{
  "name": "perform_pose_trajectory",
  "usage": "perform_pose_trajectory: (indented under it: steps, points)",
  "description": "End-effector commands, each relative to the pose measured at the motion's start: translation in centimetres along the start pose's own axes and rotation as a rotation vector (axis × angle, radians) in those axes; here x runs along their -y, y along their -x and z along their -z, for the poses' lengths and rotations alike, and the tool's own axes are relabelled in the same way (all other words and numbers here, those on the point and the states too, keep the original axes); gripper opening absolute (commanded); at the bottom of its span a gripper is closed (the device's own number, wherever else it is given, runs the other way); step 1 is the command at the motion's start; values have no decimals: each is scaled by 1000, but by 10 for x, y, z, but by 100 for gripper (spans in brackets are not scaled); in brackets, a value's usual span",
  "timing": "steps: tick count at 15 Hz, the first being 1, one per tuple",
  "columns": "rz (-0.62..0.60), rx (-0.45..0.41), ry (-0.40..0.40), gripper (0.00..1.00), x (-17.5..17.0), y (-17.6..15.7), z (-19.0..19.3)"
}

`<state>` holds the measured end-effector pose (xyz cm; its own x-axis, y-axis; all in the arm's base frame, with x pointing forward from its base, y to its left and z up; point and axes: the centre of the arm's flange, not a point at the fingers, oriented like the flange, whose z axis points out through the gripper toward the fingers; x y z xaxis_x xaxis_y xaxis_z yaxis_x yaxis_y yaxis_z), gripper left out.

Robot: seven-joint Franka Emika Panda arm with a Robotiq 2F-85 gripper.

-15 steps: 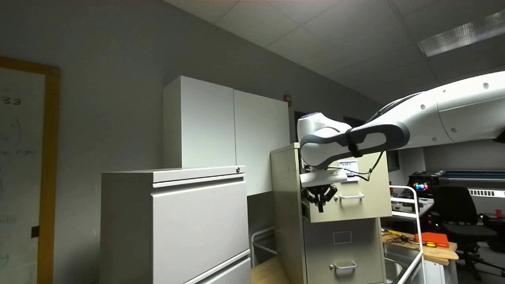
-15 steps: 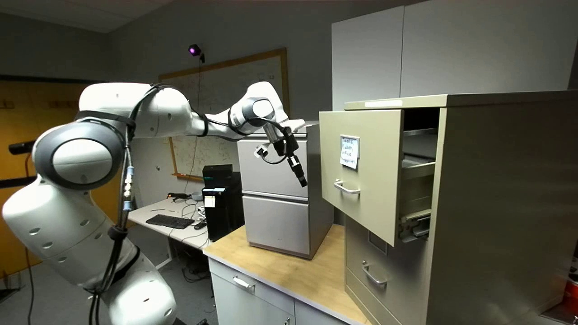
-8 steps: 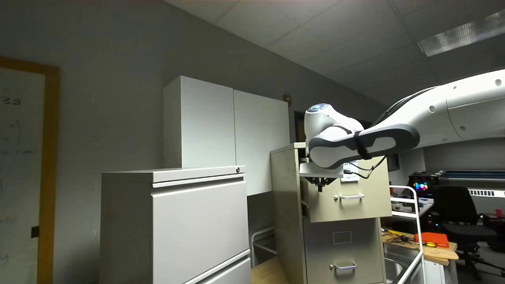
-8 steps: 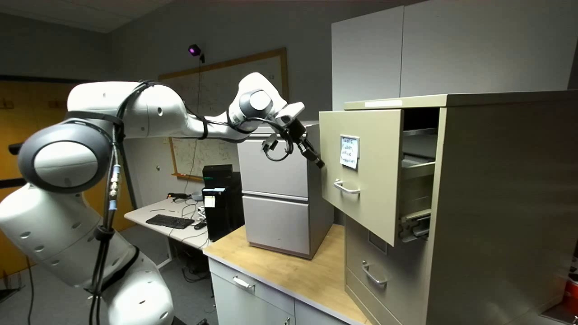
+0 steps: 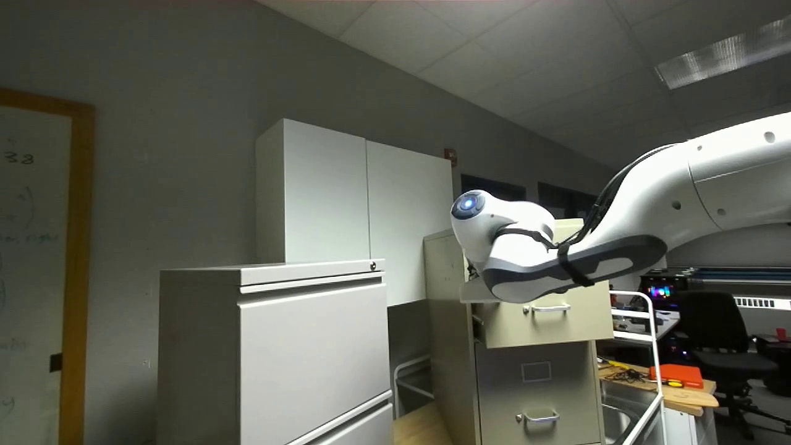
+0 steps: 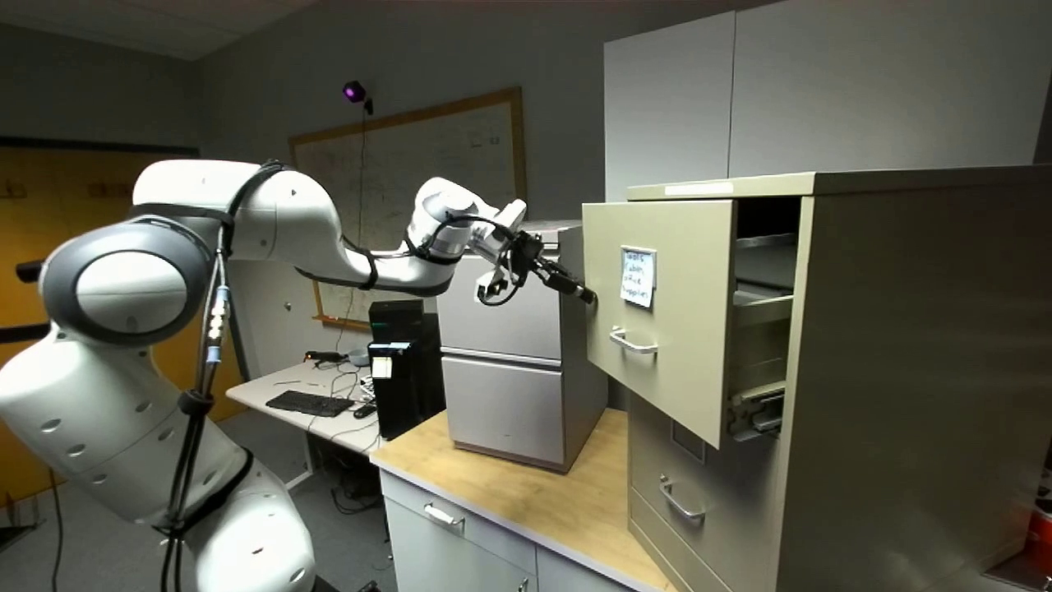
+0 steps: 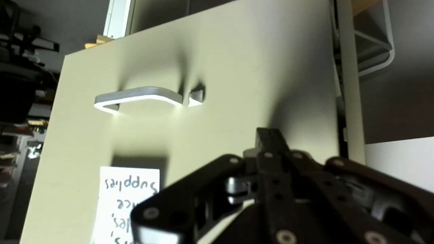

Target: Close the top drawer of the cabinet to the right

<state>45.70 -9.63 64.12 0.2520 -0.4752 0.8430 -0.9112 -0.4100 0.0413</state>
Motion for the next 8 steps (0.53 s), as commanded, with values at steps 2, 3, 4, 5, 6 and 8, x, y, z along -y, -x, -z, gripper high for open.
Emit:
perform_pose_trajectory:
  steps: [2, 3, 4, 5, 6, 8]
  points:
    - [104, -135, 33, 0, 38, 0, -31]
    - [124, -150, 43, 0, 41, 0, -33]
    - [144, -162, 50, 0, 45, -2, -38]
    - [156, -174, 58, 0, 47, -3, -42]
    - [164, -181, 59, 0, 49, -5, -46]
    - [174, -190, 59, 0, 53, -10, -55]
